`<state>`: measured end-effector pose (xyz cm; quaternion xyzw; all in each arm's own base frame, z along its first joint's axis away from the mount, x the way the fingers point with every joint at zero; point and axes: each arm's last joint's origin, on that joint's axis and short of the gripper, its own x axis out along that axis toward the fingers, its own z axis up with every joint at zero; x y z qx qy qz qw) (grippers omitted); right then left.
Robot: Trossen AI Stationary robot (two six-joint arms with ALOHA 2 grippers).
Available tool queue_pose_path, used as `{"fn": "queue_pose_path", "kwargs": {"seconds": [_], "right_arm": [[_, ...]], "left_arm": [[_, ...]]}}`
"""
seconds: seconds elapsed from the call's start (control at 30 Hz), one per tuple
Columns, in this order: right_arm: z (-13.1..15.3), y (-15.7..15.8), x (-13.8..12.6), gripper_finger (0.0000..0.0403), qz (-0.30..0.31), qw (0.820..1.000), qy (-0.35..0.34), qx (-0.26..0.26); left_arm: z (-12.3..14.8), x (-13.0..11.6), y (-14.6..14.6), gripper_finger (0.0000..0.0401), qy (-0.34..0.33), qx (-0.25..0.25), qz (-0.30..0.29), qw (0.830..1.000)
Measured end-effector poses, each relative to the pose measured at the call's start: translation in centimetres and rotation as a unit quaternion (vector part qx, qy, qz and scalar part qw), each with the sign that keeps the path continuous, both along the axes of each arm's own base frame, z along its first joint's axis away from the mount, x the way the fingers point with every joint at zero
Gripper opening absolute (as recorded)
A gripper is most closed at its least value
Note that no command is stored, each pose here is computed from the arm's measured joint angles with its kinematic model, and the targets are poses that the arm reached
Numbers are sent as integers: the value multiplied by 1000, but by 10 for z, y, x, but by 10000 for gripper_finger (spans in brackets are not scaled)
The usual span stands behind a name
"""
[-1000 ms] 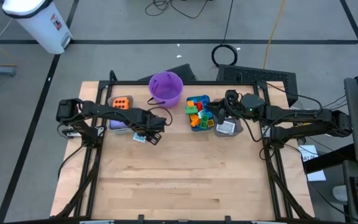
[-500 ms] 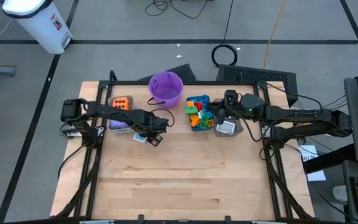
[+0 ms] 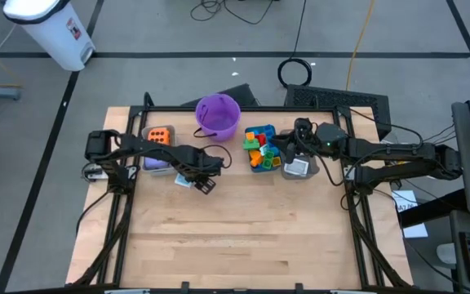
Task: Pick & Place Toys
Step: Put the blue deck of cards into the black bin
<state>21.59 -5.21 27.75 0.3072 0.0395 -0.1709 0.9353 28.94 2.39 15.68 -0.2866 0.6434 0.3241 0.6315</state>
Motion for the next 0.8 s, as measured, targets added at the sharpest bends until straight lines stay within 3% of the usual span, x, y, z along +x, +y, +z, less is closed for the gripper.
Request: {"fn": "queue_pose_path", "kwargs": {"seconds": [0.33, 0.57, 0.8], "right_arm": [[-1, 0, 0, 125, -1, 1000, 3, 8], [-2, 0, 0, 125, -1, 1000, 7, 8], [-2, 0, 0, 125, -1, 1000, 7, 7]], "left_arm": [[2, 13, -9, 216, -52, -47, -17, 997], [17, 39, -29, 216, -157, -111, -76, 978], [47, 48, -37, 216, -147, -94, -66, 982]]}}
